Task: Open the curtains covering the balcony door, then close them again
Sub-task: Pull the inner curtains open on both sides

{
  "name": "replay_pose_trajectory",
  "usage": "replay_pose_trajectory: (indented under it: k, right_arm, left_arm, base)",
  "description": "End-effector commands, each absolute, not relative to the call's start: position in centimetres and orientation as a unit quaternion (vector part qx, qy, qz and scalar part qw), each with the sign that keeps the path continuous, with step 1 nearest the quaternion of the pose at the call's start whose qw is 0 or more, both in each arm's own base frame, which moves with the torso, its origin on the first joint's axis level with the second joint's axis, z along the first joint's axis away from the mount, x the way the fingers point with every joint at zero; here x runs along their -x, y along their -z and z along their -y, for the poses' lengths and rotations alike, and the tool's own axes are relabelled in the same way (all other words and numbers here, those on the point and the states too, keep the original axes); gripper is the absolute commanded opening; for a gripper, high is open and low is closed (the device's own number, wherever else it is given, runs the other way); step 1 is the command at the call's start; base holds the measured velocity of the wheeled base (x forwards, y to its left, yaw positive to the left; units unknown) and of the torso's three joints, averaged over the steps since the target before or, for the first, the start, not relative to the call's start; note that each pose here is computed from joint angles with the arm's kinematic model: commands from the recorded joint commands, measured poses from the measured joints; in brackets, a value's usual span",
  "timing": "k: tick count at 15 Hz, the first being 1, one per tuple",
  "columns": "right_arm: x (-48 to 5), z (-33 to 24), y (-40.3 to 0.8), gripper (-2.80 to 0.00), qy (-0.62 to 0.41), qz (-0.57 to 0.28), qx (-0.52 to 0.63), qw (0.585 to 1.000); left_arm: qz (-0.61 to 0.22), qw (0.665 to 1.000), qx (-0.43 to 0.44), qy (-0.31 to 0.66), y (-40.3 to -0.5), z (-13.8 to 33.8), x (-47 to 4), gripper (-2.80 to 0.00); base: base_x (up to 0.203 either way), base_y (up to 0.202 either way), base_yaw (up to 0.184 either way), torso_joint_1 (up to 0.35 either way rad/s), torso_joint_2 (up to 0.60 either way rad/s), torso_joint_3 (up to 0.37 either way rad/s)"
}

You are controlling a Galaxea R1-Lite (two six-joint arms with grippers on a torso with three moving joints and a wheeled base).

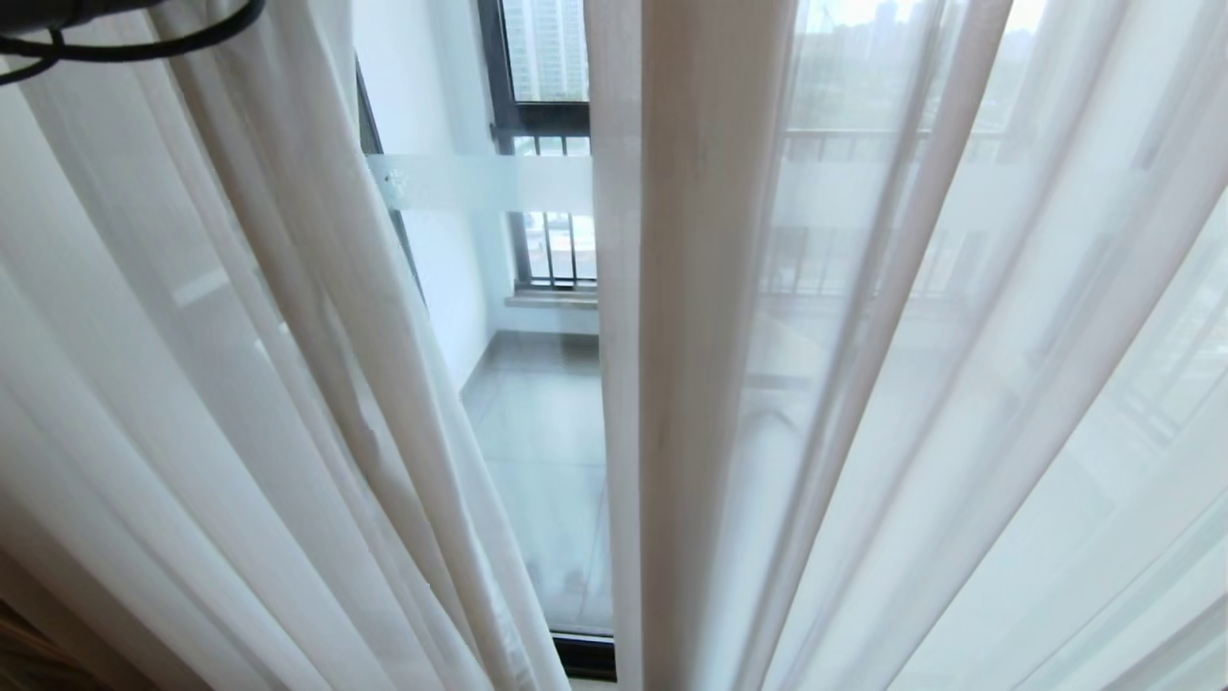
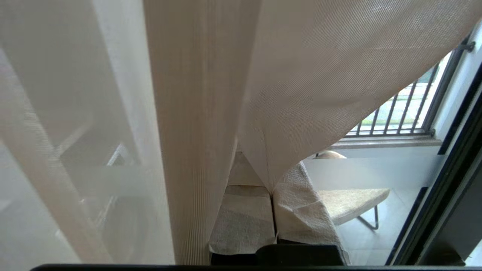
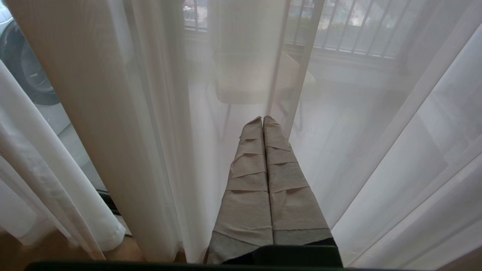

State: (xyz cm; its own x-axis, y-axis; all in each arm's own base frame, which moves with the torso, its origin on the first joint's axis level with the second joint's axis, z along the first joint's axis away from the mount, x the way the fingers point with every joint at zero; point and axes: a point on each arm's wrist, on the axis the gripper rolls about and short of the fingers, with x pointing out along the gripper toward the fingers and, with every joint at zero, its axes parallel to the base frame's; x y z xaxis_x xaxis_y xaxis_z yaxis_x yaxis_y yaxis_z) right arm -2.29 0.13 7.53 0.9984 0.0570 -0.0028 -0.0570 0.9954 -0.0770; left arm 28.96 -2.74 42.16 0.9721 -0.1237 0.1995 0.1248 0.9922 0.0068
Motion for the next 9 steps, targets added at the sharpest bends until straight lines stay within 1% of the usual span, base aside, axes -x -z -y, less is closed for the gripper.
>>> replay_pose_trajectory:
  k: [1,9]
  right_arm:
    - [2.28,-0.13,-7.52,-2.8,-0.028,0.0,0.039,0.999]
    - [2.29,-0.13,-7.55,-2.8,-0.029,0.0,0.039,0.999]
  left_arm:
    - [0.106,0.993,0.001,0.046,-42.53,1.65,-28.22,-2.8]
    - [0.103,0.994,0.0,0.038,-42.37,1.23,-27.74,-2.8]
  base:
    - [0.0,0.0,0.0,0.0,0.0,0.0]
    - [0.0,0.0,0.0,0.0,0.0,0.0]
